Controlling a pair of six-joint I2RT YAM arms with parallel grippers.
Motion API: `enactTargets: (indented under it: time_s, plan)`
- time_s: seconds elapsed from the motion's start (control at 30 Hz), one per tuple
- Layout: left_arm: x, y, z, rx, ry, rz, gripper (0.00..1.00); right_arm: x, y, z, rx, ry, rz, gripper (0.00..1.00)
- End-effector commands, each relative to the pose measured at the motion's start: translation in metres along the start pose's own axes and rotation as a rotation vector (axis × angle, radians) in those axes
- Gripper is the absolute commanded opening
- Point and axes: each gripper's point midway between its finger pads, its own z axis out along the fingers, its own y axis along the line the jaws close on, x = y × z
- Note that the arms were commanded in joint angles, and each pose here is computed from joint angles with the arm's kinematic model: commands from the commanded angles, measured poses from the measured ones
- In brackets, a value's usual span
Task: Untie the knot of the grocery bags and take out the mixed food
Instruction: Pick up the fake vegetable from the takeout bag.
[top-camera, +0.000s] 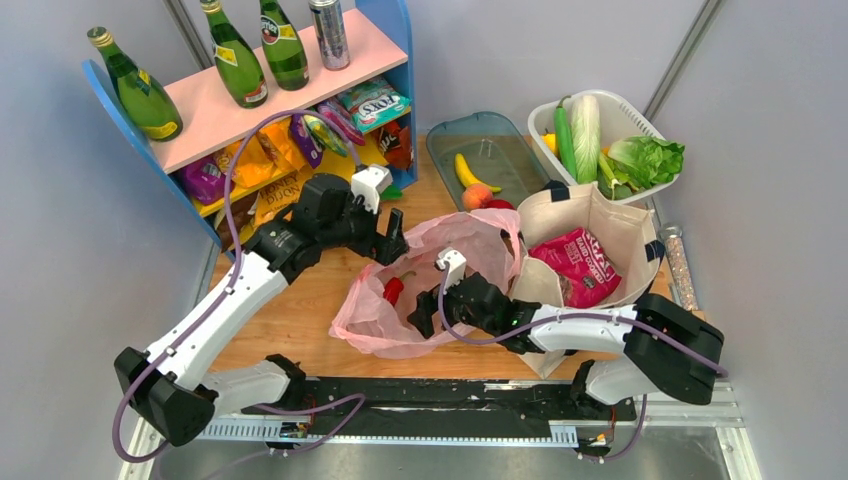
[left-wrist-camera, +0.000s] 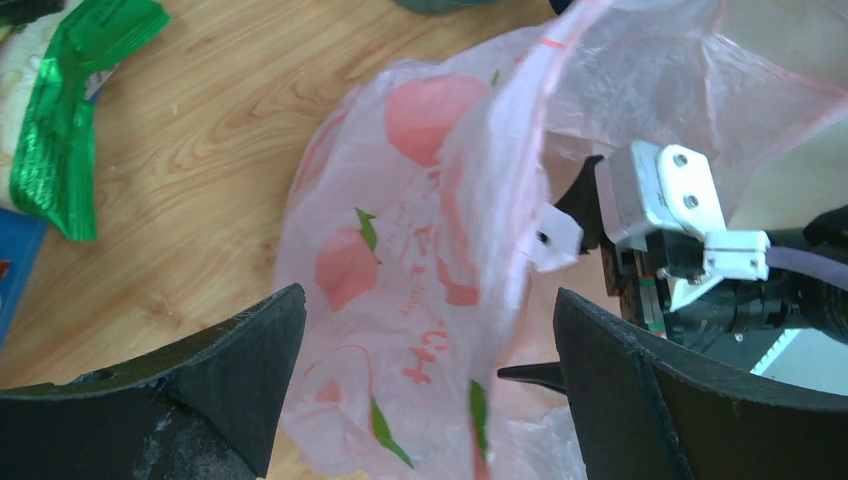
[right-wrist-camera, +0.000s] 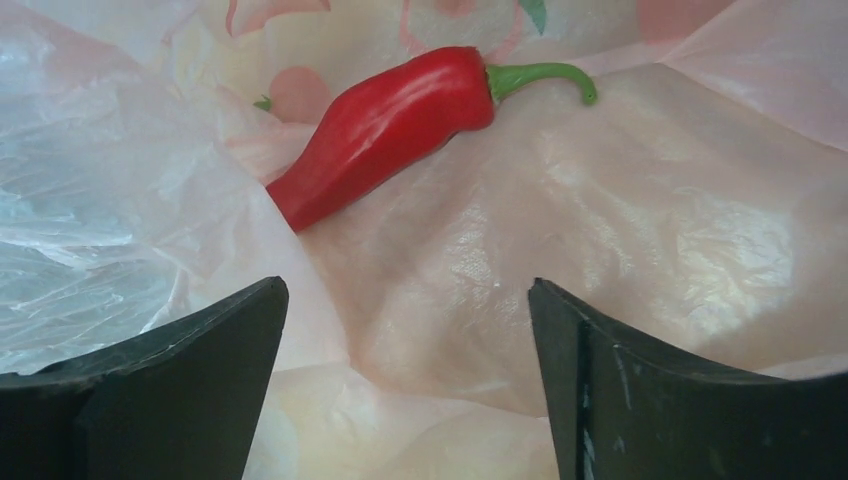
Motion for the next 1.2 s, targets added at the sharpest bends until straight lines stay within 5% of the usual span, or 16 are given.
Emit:
enactTargets:
  time_s: [0.0,0.17,0.23,0.3,0.37,0.53,0.77,1.0,1.17]
  plan:
    - [0.004,-0.019,0.001,0.063,0.017,0.072,1.0,-0.035,0.001,-0.002,0.018,-0.091,-0.006,0.93]
    - [0.029,-0.009,0.017,-0.04,0.103,0.136,0.95,-0.059,0.011,-0.013,-0.011,-0.13,-0.025,0.97]
    - [0.032,-0.005,0.02,-0.064,0.111,0.147,0.66,-0.079,0.017,-0.027,-0.009,-0.163,-0.024,0.98]
    - [0.027,-0.001,0.02,-0.088,0.084,0.153,0.13,-0.104,0.024,-0.045,-0.013,-0.209,-0.035,1.0]
    - [0.016,0.0,0.016,-0.1,0.028,0.168,0.0,-0.132,0.034,-0.069,-0.035,-0.262,-0.072,1.0]
    - [-0.013,0.002,0.0,-0.121,-0.104,0.256,0.0,-0.196,0.044,-0.124,-0.003,-0.376,-0.172,1.0]
    - [-0.019,0.005,-0.009,-0.129,-0.106,0.369,0.0,-0.274,0.002,-0.169,0.233,-0.531,-0.228,1.0]
    - [-0.013,0.01,-0.017,-0.141,-0.138,0.422,0.0,-0.277,-0.067,-0.169,0.399,-0.451,-0.168,1.0]
    - [-0.006,0.012,-0.019,-0.142,-0.159,0.434,0.0,-0.255,-0.067,-0.157,0.331,-0.394,-0.116,1.0]
